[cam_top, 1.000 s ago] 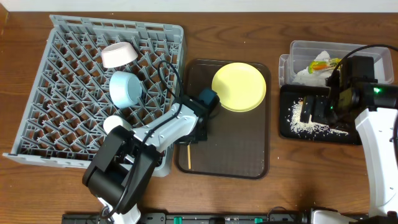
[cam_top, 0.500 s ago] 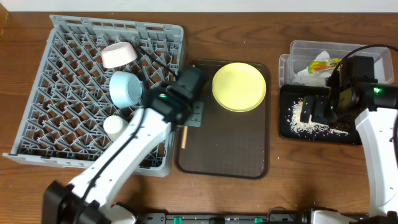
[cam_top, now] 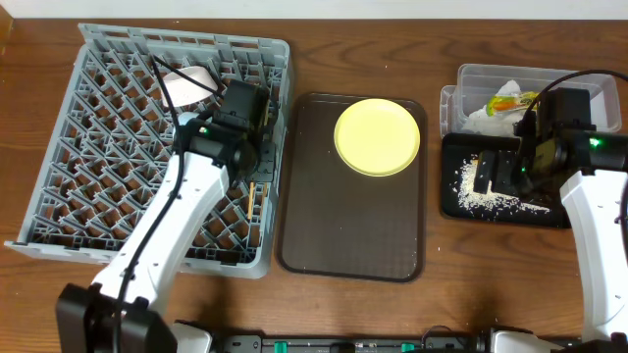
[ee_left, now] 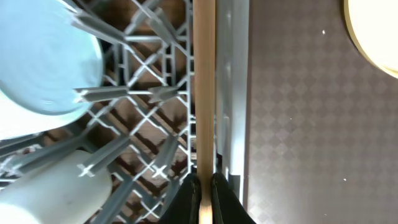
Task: Sort waste into correct bins and load items into the dishwasher
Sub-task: 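Carry the second chopstick to the dish rack and release it, then move the left gripper to the yellow plate and pinch its rim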
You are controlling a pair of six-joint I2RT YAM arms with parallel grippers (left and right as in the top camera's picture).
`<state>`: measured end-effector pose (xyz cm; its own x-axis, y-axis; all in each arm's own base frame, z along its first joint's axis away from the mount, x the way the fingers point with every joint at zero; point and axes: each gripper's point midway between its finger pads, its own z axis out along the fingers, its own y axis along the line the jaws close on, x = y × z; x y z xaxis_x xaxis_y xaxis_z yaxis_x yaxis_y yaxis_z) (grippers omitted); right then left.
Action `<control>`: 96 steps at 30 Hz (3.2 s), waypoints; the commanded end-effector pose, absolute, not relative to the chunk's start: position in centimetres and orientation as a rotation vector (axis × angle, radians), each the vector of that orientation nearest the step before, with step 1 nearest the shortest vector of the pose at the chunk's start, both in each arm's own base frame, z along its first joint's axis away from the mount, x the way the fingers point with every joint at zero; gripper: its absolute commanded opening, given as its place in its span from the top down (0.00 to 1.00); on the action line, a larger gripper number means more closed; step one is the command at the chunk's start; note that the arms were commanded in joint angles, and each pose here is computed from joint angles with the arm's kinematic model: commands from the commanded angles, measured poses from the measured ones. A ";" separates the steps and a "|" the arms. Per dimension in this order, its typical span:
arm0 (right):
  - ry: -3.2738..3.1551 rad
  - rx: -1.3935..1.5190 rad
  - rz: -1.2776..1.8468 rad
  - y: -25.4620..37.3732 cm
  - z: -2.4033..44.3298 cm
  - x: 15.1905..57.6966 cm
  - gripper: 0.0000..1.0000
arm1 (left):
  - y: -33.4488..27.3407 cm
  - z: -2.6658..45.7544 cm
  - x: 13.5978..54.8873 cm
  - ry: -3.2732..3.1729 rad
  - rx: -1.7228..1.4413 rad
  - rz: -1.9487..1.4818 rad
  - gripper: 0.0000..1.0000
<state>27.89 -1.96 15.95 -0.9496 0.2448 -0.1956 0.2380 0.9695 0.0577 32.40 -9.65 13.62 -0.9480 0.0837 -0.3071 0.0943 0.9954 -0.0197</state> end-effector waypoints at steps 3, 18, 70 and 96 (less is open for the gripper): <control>2.889 0.346 0.032 -2.3 16.7 28.2 0.01 | -10.3 11.2 32.4 2.907 0.179 -0.081 0.92; 2.889 0.346 0.032 -2.3 16.7 28.2 0.01 | -9.6 12.8 32.8 2.842 0.189 -0.027 0.47; 2.888 0.345 0.033 -2.3 16.7 28.2 0.01 | -30.2 -0.7 30.6 2.558 1.298 -0.319 0.54; 2.888 0.345 0.033 -2.3 16.7 28.2 0.01 | -29.5 -0.5 26.1 2.869 1.109 -0.498 0.94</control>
<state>27.99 -1.97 15.97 -0.9504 0.2381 -0.2000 0.2313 0.9712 0.0570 26.80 -30.08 0.90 -0.7338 0.6527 -0.1888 0.6768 0.6780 -0.2867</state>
